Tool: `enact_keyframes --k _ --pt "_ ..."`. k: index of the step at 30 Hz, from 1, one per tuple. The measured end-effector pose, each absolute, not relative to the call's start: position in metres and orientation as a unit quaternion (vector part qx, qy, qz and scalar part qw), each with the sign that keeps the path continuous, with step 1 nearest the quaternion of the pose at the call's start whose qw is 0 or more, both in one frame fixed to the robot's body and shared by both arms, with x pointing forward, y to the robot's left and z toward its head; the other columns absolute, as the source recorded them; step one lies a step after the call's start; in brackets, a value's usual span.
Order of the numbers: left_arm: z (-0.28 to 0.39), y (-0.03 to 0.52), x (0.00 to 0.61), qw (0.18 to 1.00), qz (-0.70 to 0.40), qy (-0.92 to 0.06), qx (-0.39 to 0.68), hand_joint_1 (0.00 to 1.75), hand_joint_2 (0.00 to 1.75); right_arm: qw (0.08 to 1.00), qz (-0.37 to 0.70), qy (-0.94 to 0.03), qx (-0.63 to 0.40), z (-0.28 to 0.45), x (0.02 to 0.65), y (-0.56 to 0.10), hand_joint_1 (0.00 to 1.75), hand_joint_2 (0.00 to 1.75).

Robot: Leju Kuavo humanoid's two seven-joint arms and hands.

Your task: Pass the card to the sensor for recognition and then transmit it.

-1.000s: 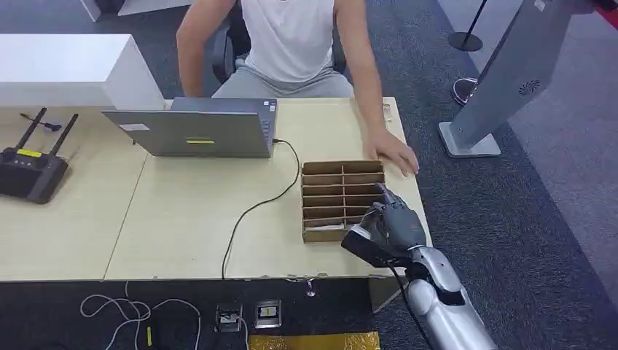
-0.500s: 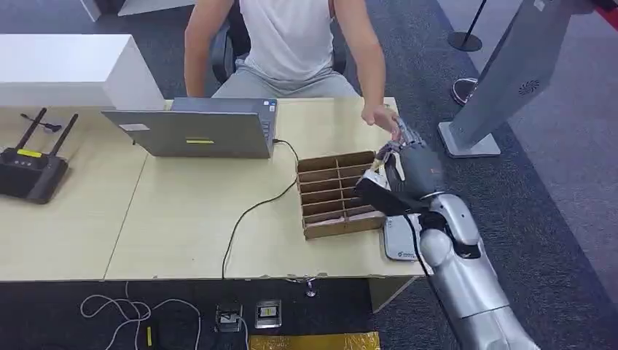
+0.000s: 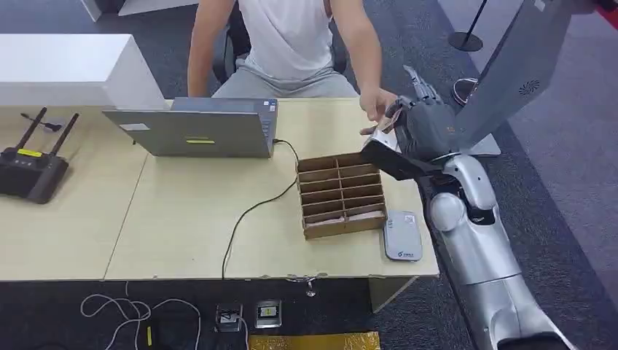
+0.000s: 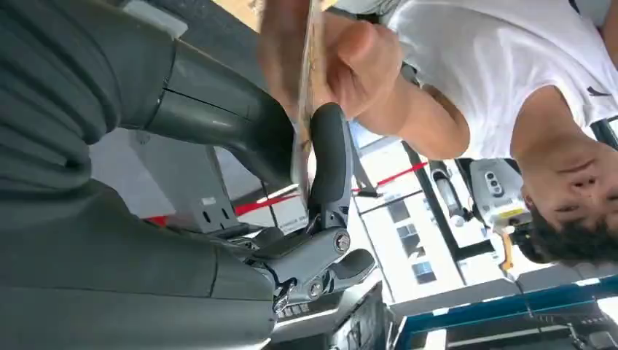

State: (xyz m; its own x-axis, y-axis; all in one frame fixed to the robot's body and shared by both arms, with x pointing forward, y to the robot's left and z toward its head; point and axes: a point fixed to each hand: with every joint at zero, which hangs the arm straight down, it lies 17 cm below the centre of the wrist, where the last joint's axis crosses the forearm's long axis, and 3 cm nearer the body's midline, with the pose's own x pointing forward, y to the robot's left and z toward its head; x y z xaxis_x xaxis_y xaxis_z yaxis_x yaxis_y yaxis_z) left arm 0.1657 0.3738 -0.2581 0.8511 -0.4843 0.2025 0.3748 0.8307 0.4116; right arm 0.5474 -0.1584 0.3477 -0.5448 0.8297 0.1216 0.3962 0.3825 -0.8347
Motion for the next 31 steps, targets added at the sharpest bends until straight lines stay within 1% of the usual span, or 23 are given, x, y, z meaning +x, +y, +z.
enact_keyframes --k 8,9,10,11,12,14,21,28,31 --pt "-0.254 0.368 0.182 0.94 -0.249 -0.158 0.174 0.0 0.0 0.256 0.413 -0.759 -0.434 0.359 0.587 -0.177 1.75 1.75" --pt "-0.254 0.368 0.183 0.939 -0.25 -0.158 0.174 0.0 0.0 0.259 0.418 -0.752 -0.439 0.357 0.593 -0.181 1.71 1.75" --pt "-0.254 0.368 0.185 0.939 -0.252 -0.158 0.173 0.0 0.0 0.264 0.424 -0.744 -0.444 0.354 0.599 -0.185 1.71 1.75" --pt "-0.253 0.368 0.186 0.939 -0.252 -0.159 0.173 0.0 0.0 0.267 0.428 -0.738 -0.448 0.352 0.604 -0.188 1.54 1.75" --pt "-0.253 0.367 0.187 0.938 -0.255 -0.159 0.172 0.0 0.0 0.273 0.435 -0.729 -0.453 0.348 0.61 -0.193 0.56 1.75" --pt "-0.253 0.366 0.189 0.937 -0.259 -0.16 0.171 0.0 0.0 0.285 0.449 -0.709 -0.462 0.34 0.622 -0.201 0.0 1.75" --pt "-0.252 0.366 0.191 0.935 -0.265 -0.16 0.171 0.0 0.0 0.32 0.475 -0.668 -0.475 0.313 0.64 -0.22 0.0 1.75" --pt "-0.252 0.369 0.19 0.936 -0.262 -0.159 0.171 0.0 0.0 0.321 0.472 -0.661 -0.487 0.32 0.648 -0.228 0.0 1.75" --pt "-0.252 0.372 0.189 0.937 -0.257 -0.159 0.175 0.0 0.0 0.314 0.444 -0.673 -0.501 0.345 0.652 -0.237 0.0 1.75"
